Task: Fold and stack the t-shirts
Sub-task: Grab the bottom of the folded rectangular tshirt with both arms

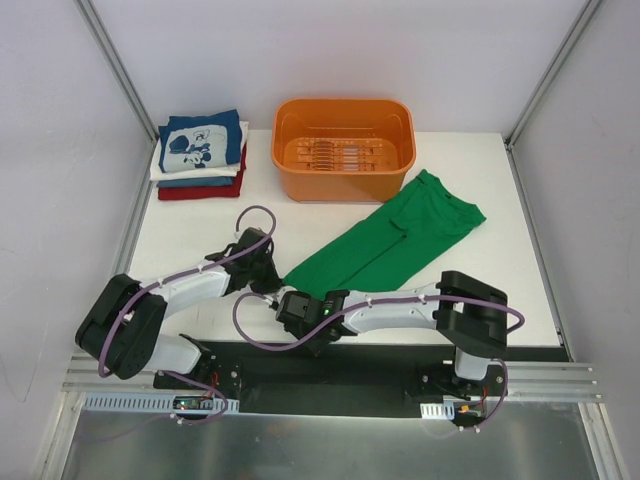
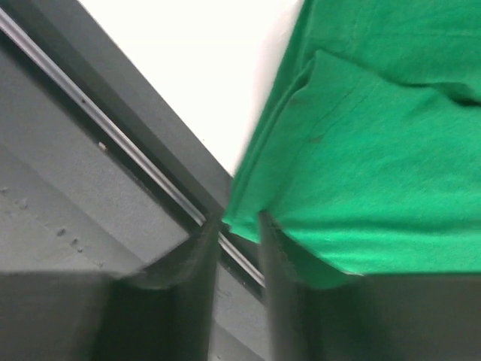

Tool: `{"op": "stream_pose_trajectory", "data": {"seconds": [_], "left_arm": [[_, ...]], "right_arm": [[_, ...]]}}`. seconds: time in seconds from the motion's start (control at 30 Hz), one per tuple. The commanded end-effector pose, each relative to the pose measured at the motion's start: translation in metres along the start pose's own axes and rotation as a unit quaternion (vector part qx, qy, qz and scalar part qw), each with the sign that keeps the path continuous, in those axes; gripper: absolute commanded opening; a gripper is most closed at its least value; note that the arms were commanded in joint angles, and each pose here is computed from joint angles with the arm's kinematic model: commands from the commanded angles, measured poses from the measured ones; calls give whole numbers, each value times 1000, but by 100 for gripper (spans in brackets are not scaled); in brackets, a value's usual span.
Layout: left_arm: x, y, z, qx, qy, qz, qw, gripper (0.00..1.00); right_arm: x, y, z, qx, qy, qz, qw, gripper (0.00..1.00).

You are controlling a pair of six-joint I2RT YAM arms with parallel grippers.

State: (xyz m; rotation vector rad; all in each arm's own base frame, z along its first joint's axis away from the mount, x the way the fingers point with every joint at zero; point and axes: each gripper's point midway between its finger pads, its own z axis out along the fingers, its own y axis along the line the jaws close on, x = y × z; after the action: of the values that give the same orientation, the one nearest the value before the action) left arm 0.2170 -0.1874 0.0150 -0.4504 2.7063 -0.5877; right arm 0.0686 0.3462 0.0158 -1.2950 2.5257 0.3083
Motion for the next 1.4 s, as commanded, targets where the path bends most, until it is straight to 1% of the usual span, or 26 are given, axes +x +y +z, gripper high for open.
{"op": "stream_pose_trajectory", "data": {"seconds": [0.0, 0.03, 0.13, 0.17, 0.27, 0.33, 0.43, 0.5, 0.57, 0.63, 0.67, 0.7, 0.77, 0.8, 0.83, 0.87, 0.9, 0.97, 1.07, 1.23, 1.37], "left_arm": [[13, 25, -4, -31, 9, 5, 999, 0], [13, 27, -5, -32, 6, 3, 999, 0], [16, 31, -9, -28, -2, -3, 1000, 0], [15, 31, -10, -27, -6, -3, 1000, 0], [15, 32, -16, -17, -17, -5, 1000, 0], [12, 29, -20, -7, -29, -3, 1000, 0], [6, 24, -24, 1, -43, 2, 999, 0], [0, 22, -25, -1, -52, 5, 999, 0], [-6, 17, -26, 0, -59, 12, 998, 0], [-14, 24, -21, -24, -67, 15, 997, 0], [-23, 17, -22, -20, -74, 17, 997, 0], [-26, 22, -18, -33, -69, 20, 997, 0], [-40, 12, -17, -25, -69, 24, 997, 0], [-41, 15, -12, -35, -60, 30, 997, 0], [-45, 13, -10, -30, -54, 29, 998, 0], [-54, 6, -11, -25, -60, 32, 997, 0], [-55, 8, -5, -32, -52, 35, 998, 0], [-68, 4, -4, -28, -55, 30, 998, 0], [-74, 1, 1, -23, -46, 23, 998, 0], [-70, 5, 7, -23, -30, 21, 999, 0], [-65, 10, 10, -20, -19, 11, 1000, 0]], "right_arm": [[11, -8, 20, 16, 22, 8, 1000, 23], [10, -7, 19, 13, 20, 9, 1000, 21], [5, -7, 17, 11, 12, 10, 1000, 9], [5, -5, 16, 9, 11, 12, 1000, 1], [-3, 2, 7, -8, 1, 16, 1000, 1], [-12, 6, -5, -17, -17, 19, 1000, 1], [-25, 3, -20, -12, -42, 14, 999, 1], [-29, -7, -25, 16, -47, 13, 999, 1], [-29, -14, -24, 29, -40, 15, 999, 1], [-28, -23, -17, 33, -30, 26, 999, 1], [-30, -25, -15, 35, -30, 29, 999, 1], [-31, -29, -11, 39, -27, 32, 998, 1], [-37, -34, -10, 38, -29, 29, 998, 1], [-43, -34, -11, 38, -35, 27, 998, 1], [-46, -33, -12, 36, -37, 22, 998, 2], [-50, -33, -14, 37, -41, 17, 998, 5], [-53, -33, -15, 35, -45, 15, 998, 7], [-63, -32, -20, 32, -55, 10, 998, 17], [-74, -26, -25, 23, -62, 2, 998, 27], [-84, -8, -25, -15, -81, -16, 997, 42], [-86, 4, -15, -24, -75, -49, 996, 50]]}}
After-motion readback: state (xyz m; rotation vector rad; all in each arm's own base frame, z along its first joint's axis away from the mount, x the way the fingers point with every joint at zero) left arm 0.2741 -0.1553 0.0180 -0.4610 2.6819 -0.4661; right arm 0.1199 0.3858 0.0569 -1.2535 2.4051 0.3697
